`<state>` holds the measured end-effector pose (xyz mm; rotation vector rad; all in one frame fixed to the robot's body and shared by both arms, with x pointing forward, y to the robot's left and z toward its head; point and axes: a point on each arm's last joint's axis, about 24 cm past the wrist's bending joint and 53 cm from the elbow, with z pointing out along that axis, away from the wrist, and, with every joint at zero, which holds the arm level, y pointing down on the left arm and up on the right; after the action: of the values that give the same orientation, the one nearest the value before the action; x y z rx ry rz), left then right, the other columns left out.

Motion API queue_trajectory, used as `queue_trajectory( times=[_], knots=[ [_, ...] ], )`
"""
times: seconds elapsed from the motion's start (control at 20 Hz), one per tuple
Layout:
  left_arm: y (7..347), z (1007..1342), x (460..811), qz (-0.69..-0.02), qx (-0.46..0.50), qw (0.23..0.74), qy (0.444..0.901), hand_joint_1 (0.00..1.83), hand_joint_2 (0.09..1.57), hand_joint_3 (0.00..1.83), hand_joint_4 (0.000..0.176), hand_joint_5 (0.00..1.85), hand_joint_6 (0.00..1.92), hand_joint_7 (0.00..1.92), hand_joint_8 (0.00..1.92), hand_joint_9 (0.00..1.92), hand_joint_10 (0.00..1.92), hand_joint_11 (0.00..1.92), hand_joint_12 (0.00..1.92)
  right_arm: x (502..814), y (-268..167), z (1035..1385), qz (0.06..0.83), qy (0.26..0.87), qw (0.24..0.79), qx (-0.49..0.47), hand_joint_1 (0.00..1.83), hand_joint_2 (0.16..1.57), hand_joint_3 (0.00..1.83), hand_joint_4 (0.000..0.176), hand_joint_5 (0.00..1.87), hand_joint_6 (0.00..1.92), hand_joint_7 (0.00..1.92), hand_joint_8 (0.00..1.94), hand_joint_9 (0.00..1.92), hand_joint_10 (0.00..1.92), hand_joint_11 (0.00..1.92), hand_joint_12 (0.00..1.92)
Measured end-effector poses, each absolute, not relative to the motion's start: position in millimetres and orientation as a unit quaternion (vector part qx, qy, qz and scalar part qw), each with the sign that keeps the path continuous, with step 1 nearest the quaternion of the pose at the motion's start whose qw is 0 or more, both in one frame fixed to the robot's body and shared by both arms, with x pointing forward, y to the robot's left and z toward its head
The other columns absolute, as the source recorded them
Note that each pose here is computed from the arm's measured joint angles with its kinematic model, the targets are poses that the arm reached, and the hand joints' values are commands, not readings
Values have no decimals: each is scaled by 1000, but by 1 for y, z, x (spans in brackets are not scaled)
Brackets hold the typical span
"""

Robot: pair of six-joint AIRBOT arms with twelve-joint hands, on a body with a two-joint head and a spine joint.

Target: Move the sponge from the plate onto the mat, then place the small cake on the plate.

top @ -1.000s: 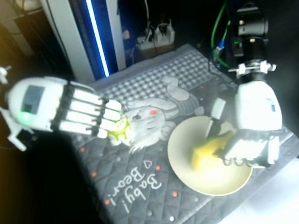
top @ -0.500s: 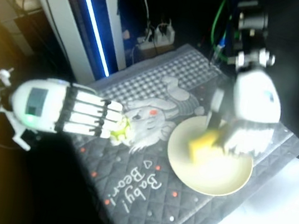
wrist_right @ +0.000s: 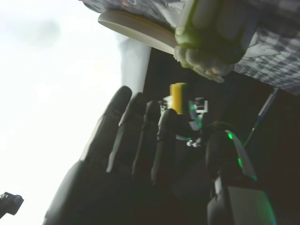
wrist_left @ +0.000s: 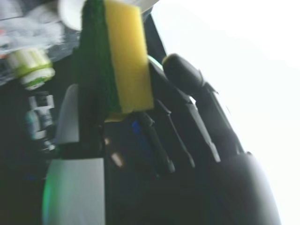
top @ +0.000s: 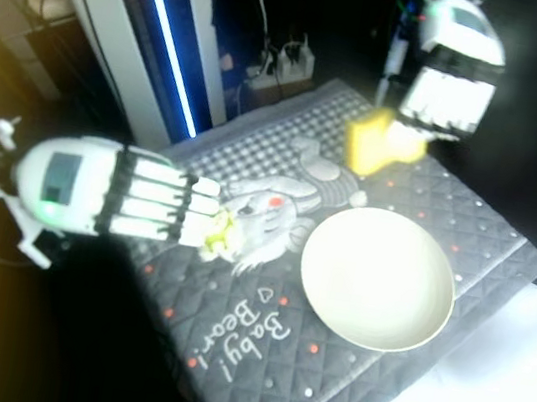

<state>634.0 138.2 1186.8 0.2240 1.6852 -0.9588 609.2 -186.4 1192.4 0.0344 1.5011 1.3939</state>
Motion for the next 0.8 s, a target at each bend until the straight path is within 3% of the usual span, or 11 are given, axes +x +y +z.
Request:
queue_trajectory(
  times=[0.05,0.1,0.15,0.25,0.45,0.5,0.55,0.65,0.7,0.75,0.8],
  knots=[
    [140,1176,628,-406,95,550,724,1282,1065,0,0,1312,121,1028,1143,1057,987,921,1436,612,-186,1197,582,622,523,13,543,1360,2,0,535,0,469,1,482,4,279,626],
    [142,1167,626,-403,89,542,732,1274,1094,0,0,1294,93,954,1283,1016,1283,952,1622,615,-186,1205,584,613,532,7,509,1412,11,0,526,0,488,4,469,0,203,616],
    [144,1158,628,-402,76,535,739,1276,1088,1,0,1292,94,968,1266,1018,1301,967,1578,619,-187,1216,587,601,542,5,504,1433,15,0,520,0,487,2,471,2,200,622],
    [141,1143,627,-405,63,523,748,1284,1071,0,0,1324,57,1010,1195,1128,950,1029,1277,630,-183,1236,595,576,561,1,564,1421,0,0,555,4,529,2,547,11,300,749],
    [137,1116,615,-406,59,496,766,1285,1064,1,0,1335,22,1038,1145,1121,1011,1012,1363,640,-156,1215,585,603,541,-16,518,1324,2,31,197,0,300,0,368,0,99,836],
    [140,1114,616,-404,51,493,769,1181,976,0,0,1100,4,1020,597,993,872,843,1348,641,-150,1200,574,624,529,-20,638,1219,0,89,39,0,163,0,223,0,19,678],
    [141,1113,617,-401,52,493,770,1123,921,0,0,979,0,1046,316,893,870,717,1402,641,-147,1194,568,634,524,-23,752,1148,0,116,7,0,100,0,167,0,3,599],
    [143,1109,618,-393,56,492,775,1026,840,0,0,703,0,934,68,781,552,513,1211,646,-148,1188,562,641,522,-19,853,1028,0,116,0,0,120,0,222,3,17,768],
    [142,1104,617,-389,56,486,781,982,816,1,0,548,3,836,4,783,216,420,997,652,-151,1181,555,650,520,-11,895,945,0,111,0,0,123,0,233,1,63,849],
    [141,1103,617,-388,58,484,782,982,816,1,0,548,3,836,4,783,216,420,997,654,-151,1177,552,656,515,-7,895,945,0,111,0,0,123,0,233,1,63,849],
    [139,1103,615,-390,59,483,782,949,831,0,1,482,0,749,0,737,122,357,1040,654,-148,1170,550,665,505,-6,914,915,1,141,0,0,141,0,234,0,44,916]
  ],
)
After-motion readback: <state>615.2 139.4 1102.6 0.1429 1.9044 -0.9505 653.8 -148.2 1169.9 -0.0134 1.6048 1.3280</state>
